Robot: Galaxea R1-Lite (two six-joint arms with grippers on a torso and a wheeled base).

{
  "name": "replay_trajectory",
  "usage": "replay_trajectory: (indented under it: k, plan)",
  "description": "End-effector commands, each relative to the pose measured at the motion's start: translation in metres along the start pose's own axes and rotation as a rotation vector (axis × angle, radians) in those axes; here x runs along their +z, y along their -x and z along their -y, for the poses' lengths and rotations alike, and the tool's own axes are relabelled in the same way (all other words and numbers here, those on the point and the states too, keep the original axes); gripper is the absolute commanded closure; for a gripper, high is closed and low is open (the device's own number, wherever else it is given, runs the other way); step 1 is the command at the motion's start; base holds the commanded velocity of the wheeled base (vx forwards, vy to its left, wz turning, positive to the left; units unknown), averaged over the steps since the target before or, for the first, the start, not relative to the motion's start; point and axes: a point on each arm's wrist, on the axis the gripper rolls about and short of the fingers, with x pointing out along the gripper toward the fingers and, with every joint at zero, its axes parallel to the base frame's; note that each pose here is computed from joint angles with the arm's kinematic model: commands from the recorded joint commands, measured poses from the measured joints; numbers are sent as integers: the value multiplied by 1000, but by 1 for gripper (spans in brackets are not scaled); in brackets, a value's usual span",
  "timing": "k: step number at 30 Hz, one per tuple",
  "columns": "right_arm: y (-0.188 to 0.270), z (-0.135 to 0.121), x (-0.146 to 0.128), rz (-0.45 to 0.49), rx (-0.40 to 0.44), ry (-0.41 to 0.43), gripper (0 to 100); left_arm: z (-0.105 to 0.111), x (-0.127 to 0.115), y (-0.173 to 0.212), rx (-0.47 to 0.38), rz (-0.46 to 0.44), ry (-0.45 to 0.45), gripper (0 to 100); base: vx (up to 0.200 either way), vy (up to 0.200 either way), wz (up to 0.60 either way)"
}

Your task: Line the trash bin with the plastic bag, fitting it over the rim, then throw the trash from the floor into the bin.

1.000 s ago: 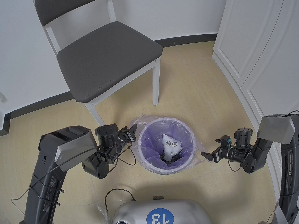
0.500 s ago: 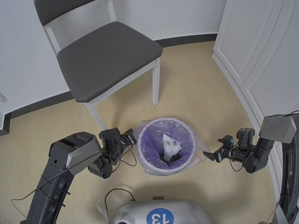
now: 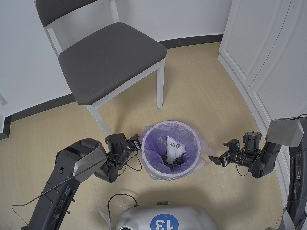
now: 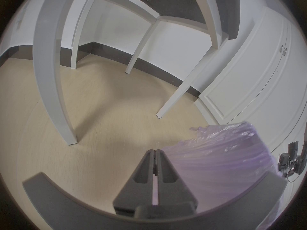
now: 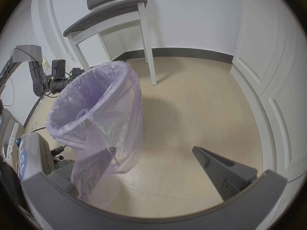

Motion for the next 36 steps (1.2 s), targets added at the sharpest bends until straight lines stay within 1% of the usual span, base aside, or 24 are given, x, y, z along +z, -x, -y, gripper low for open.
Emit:
replay_trajectory:
  k: [1, 2, 3, 5, 6, 10, 13, 17, 21, 22, 25, 29, 36]
  plan:
    - [0, 0, 0, 2, 0, 1, 0, 1, 0, 0, -3, -3, -5, 100, 0, 0, 0]
    - [0, 0, 0, 2, 0, 1, 0, 1, 1, 2, 0, -9, -5, 100, 0, 0, 0]
    - [0, 0, 0, 2, 0, 1, 0, -1, 0, 4, 0, -17, -7, 0, 0, 0, 0]
    - [0, 0, 0, 0, 0, -1, 0, -1, 0, 6, -4, -21, -8, 0, 0, 0, 0]
    - [0, 0, 0, -1, 1, -1, 0, -1, 4, 8, -14, -16, -8, 0, 0, 0, 0]
    - [4, -2, -1, -5, 2, -3, 0, -5, 11, 14, -2, 1, -20, 0, 0, 0, 0]
    - [7, -2, 0, 6, -3, 0, 0, -8, 16, 20, 10, 1, -49, 0, 0, 0, 0]
    - [16, -5, 0, 12, -8, 3, 0, -14, 24, 27, 35, 28, -134, 0, 0, 0, 0]
    - [27, -9, 2, 22, -34, 2, 0, -9, 41, 35, 73, 71, -179, 0, 0, 0, 0]
    - [31, -10, 3, 34, -47, 5, 0, -5, 49, 39, 74, 82, -182, 0, 0, 0, 0]
    - [40, -12, 5, 59, -61, 14, 0, 4, 63, 53, 71, 86, -184, 0, 0, 0, 0]
    - [55, -16, 7, 66, -65, 14, 0, 15, 70, 73, 61, 80, -205, 0, 0, 0, 0]
    - [51, -16, -3, 62, -68, 8, 0, 17, 67, 99, 52, 96, -252, 0, 0, 0, 0]
